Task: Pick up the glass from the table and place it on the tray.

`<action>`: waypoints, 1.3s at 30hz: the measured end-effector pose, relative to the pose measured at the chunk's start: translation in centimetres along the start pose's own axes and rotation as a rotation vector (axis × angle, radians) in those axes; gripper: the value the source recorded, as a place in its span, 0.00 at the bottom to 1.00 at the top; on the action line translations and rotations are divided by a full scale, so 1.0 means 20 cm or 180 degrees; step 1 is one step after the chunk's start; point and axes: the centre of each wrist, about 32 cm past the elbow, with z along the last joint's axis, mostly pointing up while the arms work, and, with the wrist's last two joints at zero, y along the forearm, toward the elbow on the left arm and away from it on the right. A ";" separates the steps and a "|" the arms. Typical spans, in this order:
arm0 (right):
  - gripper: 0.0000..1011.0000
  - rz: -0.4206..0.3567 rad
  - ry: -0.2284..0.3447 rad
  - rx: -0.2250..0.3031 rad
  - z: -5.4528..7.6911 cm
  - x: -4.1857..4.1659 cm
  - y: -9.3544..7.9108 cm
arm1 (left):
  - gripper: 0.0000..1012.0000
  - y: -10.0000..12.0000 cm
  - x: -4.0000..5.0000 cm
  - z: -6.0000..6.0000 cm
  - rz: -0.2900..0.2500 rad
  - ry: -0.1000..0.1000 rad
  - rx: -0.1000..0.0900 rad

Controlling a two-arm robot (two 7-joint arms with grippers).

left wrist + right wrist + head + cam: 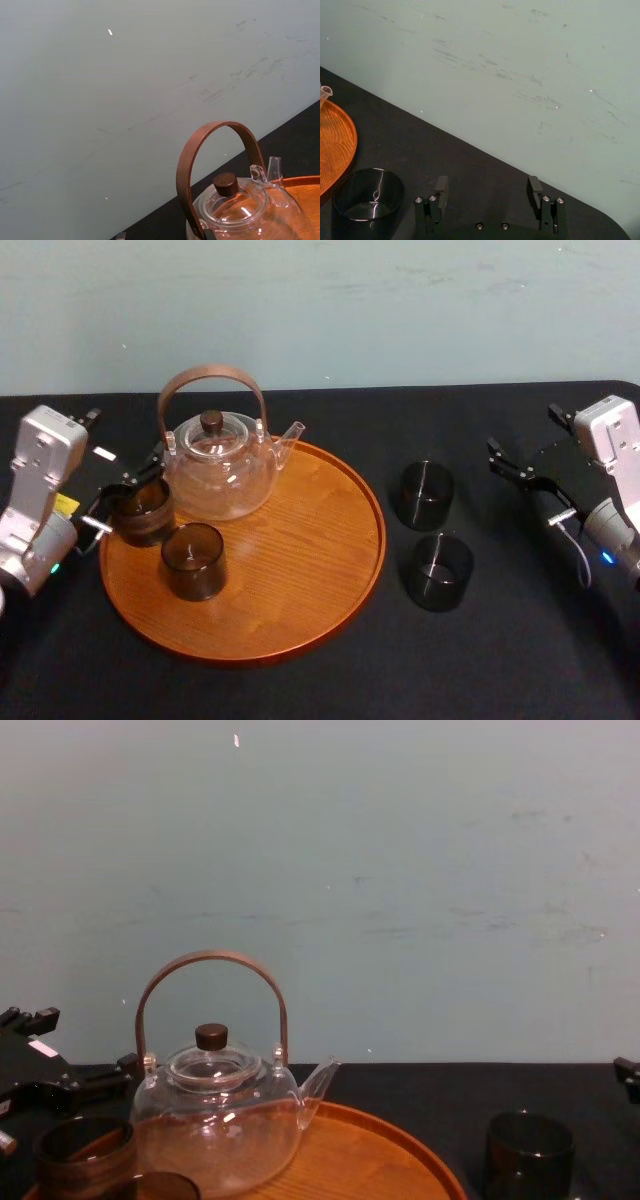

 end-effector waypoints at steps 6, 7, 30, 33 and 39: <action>0.99 0.0000 0.0000 0.0000 0.00 0.000 0.00 | 0.99 0.00 0.000 0.00 0.0000 0.0000 0.0000; 0.99 0.0000 0.0000 0.0000 0.00 0.000 0.00 | 0.99 0.00 0.000 0.00 0.0000 0.0000 0.0000; 0.99 0.0000 0.0000 0.0000 0.00 0.000 0.00 | 0.99 0.00 0.000 0.00 0.0000 0.0000 0.0000; 0.99 0.0000 0.0000 0.0000 0.00 0.000 0.00 | 0.99 0.00 0.000 0.00 0.0000 0.0000 0.0000; 0.99 0.0000 0.0000 0.0000 0.00 0.000 0.00 | 0.99 0.00 0.000 0.00 0.0000 0.0000 0.0000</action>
